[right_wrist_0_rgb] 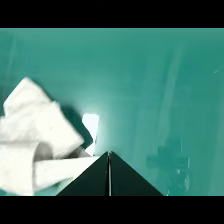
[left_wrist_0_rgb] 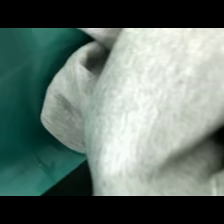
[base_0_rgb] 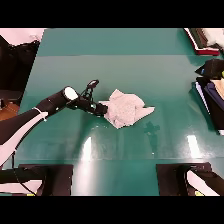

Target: Fold the shirts.

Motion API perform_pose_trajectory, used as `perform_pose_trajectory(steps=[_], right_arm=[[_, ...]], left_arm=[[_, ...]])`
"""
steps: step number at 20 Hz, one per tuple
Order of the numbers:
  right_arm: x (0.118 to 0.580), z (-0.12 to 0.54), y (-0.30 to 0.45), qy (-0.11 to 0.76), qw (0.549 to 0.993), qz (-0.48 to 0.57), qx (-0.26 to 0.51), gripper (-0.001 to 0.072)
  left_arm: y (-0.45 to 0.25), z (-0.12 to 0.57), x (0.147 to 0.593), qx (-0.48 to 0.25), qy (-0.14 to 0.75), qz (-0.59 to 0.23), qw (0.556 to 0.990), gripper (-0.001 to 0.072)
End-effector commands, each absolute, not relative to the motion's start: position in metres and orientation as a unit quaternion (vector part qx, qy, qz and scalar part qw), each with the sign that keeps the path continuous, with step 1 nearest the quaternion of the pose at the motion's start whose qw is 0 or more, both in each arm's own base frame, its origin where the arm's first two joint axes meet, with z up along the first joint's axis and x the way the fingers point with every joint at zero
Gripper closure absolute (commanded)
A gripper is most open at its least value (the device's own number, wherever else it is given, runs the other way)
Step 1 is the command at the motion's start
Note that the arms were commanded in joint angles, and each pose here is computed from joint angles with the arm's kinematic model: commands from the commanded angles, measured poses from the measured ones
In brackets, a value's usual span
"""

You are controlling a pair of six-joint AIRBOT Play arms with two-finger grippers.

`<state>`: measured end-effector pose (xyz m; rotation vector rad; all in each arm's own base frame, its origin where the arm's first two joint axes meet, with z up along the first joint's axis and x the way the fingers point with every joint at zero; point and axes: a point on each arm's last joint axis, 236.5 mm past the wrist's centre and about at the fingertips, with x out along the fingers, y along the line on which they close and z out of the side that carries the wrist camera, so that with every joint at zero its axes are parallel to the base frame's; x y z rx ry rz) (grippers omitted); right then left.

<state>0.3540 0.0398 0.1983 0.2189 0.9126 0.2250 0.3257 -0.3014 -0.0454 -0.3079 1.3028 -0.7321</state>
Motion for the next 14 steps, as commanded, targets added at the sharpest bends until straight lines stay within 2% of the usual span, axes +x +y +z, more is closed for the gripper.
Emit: perform_pose_trajectory(steps=[1, 2, 3, 4, 5, 9, 14], right_arm=[[0.342, 0.17, 0.077, 0.476, 0.862, 0.152, 0.088, 0.0692], [0.334, 0.153, 0.094, 0.493, 0.849, 0.172, 0.08, 0.0637], [0.327, 0.136, 0.114, 0.506, 0.837, 0.193, 0.07, 0.0335], [0.322, 0.122, 0.133, 0.512, 0.83, 0.212, 0.061, 0.0077], [0.317, 0.11, 0.153, 0.513, 0.825, 0.233, 0.051, 0.0035], [0.318, 0.089, 0.223, 0.465, 0.834, 0.292, 0.054, 0.0036], [0.309, 0.045, 0.274, 0.5, 0.792, 0.346, 0.05, 0.0035]], left_arm=[[-0.293, -0.004, 0.334, -0.08, 0.562, -0.351, 0.744, 0.0685], [-0.292, 0.013, 0.337, -0.069, 0.547, -0.358, 0.753, 0.0685], [-0.291, 0.029, 0.339, -0.056, 0.532, -0.364, 0.762, 0.0685], [-0.289, 0.043, 0.34, -0.048, 0.519, -0.368, 0.77, 0.0685], [-0.289, 0.057, 0.341, -0.044, 0.505, -0.373, 0.777, 0.0685], [-0.286, 0.074, 0.335, -0.036, 0.494, -0.38, 0.782, 0.0685], [-0.284, 0.069, 0.322, -0.029, 0.516, -0.387, 0.764, 0.0684]])
